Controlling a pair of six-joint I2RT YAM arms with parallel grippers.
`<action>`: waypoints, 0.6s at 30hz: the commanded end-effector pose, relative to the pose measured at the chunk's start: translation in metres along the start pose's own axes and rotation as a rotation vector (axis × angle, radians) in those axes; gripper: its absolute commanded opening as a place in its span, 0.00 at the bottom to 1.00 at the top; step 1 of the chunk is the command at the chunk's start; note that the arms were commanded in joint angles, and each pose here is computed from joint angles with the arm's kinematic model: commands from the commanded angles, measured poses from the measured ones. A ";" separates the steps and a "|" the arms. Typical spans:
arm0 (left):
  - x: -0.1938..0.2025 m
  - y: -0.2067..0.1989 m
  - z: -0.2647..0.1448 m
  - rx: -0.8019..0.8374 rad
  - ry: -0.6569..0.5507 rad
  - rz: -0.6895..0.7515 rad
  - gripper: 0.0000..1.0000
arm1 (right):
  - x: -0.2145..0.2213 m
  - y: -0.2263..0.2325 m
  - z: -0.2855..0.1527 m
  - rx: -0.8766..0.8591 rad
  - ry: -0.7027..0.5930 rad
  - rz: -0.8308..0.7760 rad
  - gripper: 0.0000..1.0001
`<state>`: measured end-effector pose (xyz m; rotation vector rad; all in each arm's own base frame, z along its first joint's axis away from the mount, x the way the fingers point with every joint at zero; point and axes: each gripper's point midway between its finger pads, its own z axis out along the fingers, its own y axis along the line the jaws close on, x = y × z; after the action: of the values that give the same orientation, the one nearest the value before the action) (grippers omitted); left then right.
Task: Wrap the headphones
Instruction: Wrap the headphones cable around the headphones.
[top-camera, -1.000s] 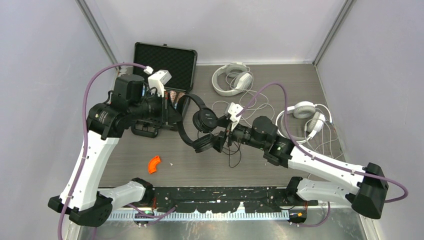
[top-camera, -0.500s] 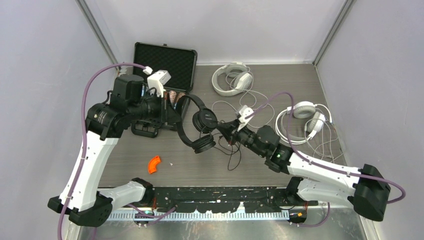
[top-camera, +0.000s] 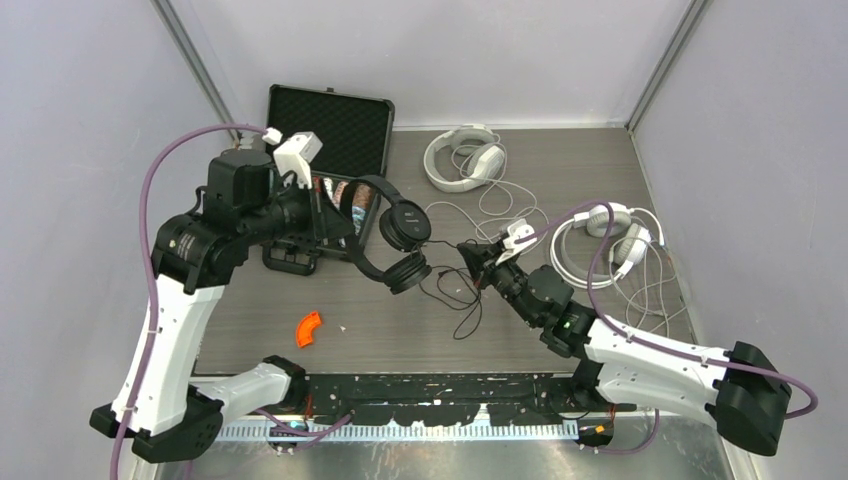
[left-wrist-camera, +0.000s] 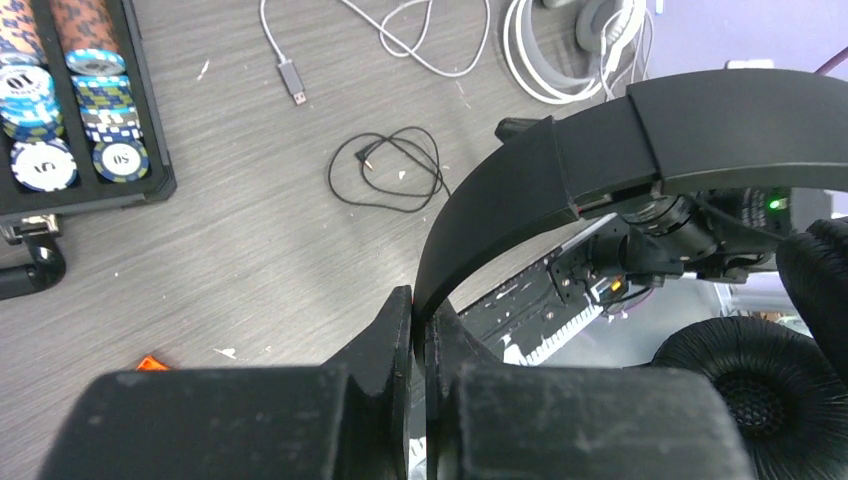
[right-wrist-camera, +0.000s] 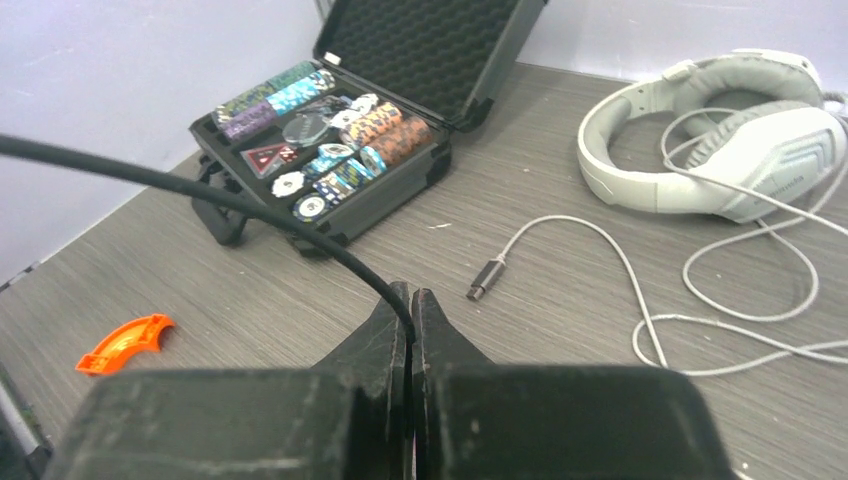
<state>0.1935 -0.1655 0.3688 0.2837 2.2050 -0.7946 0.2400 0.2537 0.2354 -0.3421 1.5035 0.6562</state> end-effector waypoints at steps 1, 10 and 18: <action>-0.031 -0.015 -0.023 0.021 -0.144 0.009 0.00 | -0.012 -0.021 0.000 0.116 -0.084 0.056 0.00; -0.030 -0.007 -0.023 -0.024 -0.138 0.015 0.00 | -0.011 -0.072 -0.025 0.357 -0.154 0.107 0.00; -0.031 0.017 -0.020 -0.153 -0.131 0.008 0.00 | -0.014 -0.083 -0.034 0.409 -0.192 0.135 0.00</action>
<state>0.2013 -0.1514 0.3820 0.2124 2.1664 -0.7033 0.2605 0.1852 0.2169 -0.0055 1.5094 0.4556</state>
